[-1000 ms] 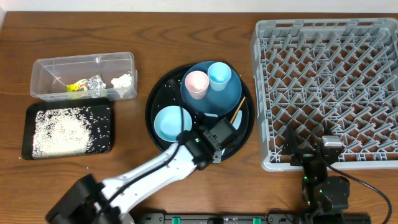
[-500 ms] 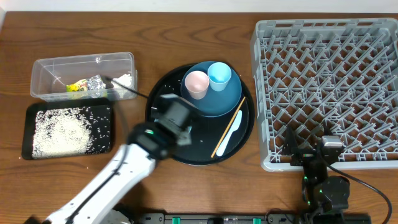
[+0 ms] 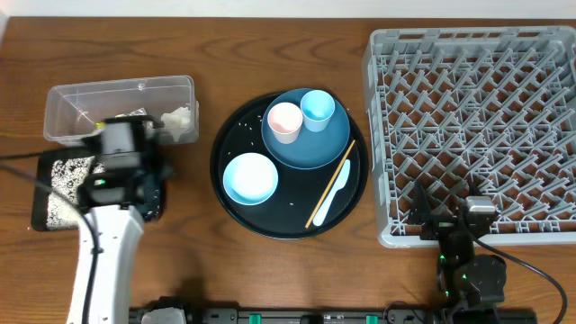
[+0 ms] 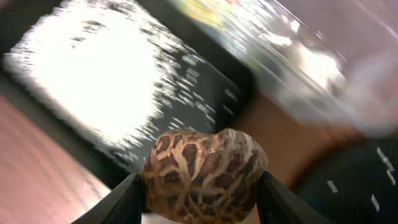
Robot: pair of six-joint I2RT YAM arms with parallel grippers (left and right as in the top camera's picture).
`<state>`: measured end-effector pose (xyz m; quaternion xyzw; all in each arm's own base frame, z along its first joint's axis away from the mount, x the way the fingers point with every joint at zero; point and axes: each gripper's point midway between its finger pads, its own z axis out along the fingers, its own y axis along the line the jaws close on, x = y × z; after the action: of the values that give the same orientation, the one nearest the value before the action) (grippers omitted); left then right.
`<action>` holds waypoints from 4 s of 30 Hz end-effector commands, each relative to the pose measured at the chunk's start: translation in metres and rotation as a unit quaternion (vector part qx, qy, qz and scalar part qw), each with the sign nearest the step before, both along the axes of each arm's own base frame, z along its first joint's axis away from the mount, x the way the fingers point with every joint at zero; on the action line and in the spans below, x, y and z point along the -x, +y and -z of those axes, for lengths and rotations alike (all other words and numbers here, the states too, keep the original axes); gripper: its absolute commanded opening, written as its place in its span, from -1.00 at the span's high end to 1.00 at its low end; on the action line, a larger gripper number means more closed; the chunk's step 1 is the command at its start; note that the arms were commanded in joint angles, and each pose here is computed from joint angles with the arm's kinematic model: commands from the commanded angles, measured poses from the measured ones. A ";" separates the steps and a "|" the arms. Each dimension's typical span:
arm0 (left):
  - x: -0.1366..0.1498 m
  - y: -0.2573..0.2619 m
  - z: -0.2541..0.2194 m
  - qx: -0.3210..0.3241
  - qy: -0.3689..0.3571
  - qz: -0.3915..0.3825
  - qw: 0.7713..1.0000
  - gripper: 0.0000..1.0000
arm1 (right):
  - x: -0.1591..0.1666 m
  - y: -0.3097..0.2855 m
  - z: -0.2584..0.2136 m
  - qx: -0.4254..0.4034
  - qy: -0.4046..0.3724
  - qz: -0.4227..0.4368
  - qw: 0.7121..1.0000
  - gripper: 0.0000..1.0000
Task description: Sort waste into correct bins and load items into the dishwasher rack
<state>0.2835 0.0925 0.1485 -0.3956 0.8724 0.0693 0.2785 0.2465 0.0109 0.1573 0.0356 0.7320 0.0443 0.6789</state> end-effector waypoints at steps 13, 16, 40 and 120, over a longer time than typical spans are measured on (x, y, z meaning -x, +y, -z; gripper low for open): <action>0.028 0.090 0.062 0.029 0.089 -0.148 0.984 0.07 | 0.000 -0.001 0.002 0.007 0.003 0.003 1.000 -0.98; 0.024 0.090 0.075 0.045 0.098 -0.147 0.983 0.05 | 0.000 -0.001 0.002 0.007 0.003 0.003 1.000 -0.99; 0.001 -0.004 -0.027 0.209 -0.113 0.006 0.971 -0.96 | 0.000 -0.001 0.002 0.007 0.003 0.003 1.000 -0.98; 0.057 -0.222 -0.008 0.289 0.063 0.369 0.881 -0.96 | 0.000 -0.001 0.002 0.007 0.003 0.003 1.000 -0.99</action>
<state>0.2265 -0.1267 0.1542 -0.1134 0.9521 -0.2643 0.1035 0.2465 0.0109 0.1573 0.0356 0.7320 0.0443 0.6789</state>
